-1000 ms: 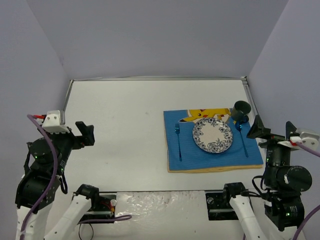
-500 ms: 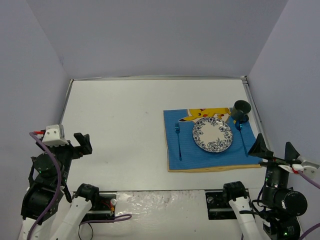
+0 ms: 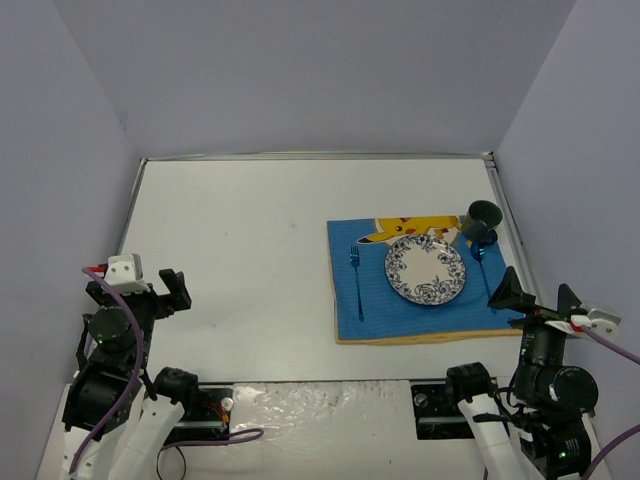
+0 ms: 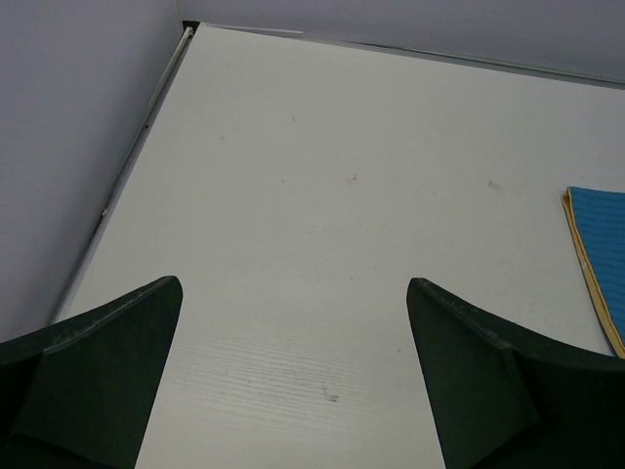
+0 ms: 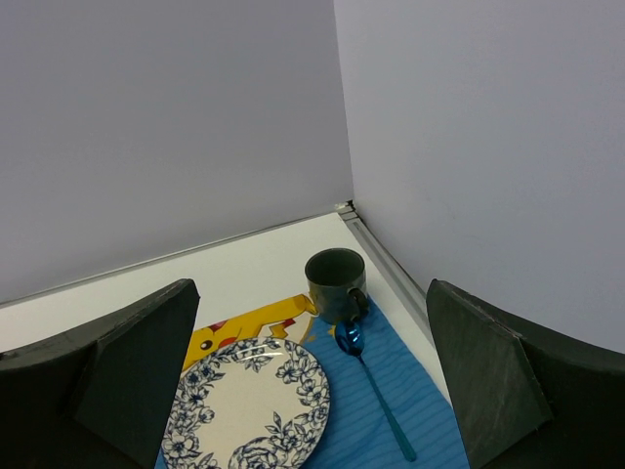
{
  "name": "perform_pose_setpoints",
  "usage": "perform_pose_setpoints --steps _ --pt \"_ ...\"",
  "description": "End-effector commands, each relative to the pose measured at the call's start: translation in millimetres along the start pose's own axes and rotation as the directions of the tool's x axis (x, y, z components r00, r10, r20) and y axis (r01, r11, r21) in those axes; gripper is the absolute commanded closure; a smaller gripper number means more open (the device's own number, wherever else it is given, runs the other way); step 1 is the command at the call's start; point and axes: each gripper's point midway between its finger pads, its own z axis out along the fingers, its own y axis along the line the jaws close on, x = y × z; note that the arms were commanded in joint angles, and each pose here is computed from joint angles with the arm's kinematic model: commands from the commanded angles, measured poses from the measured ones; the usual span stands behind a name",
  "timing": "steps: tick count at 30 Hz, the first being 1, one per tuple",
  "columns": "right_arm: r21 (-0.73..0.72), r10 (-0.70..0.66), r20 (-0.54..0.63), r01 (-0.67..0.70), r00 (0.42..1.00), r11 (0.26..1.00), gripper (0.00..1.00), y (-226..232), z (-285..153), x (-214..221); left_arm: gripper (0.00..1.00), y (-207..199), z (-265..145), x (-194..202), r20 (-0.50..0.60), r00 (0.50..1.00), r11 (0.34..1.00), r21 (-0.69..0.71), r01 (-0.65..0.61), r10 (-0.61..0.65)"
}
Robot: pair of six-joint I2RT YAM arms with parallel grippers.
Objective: Set the dinner table for one person
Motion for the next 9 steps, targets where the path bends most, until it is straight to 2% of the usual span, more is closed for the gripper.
perform_pose_setpoints --steps 1,9 --pt "0.002 0.038 0.05 -0.038 0.998 0.999 0.0 3.6 7.1 -13.3 0.03 0.1 6.1 -23.2 0.075 0.997 1.0 -0.017 0.016 -0.014" --pt "-0.008 0.029 0.053 -0.029 0.998 1.0 0.0 4.7 6.6 -13.4 0.03 -2.0 8.8 -21.3 0.064 0.998 1.0 -0.011 0.011 -0.011"
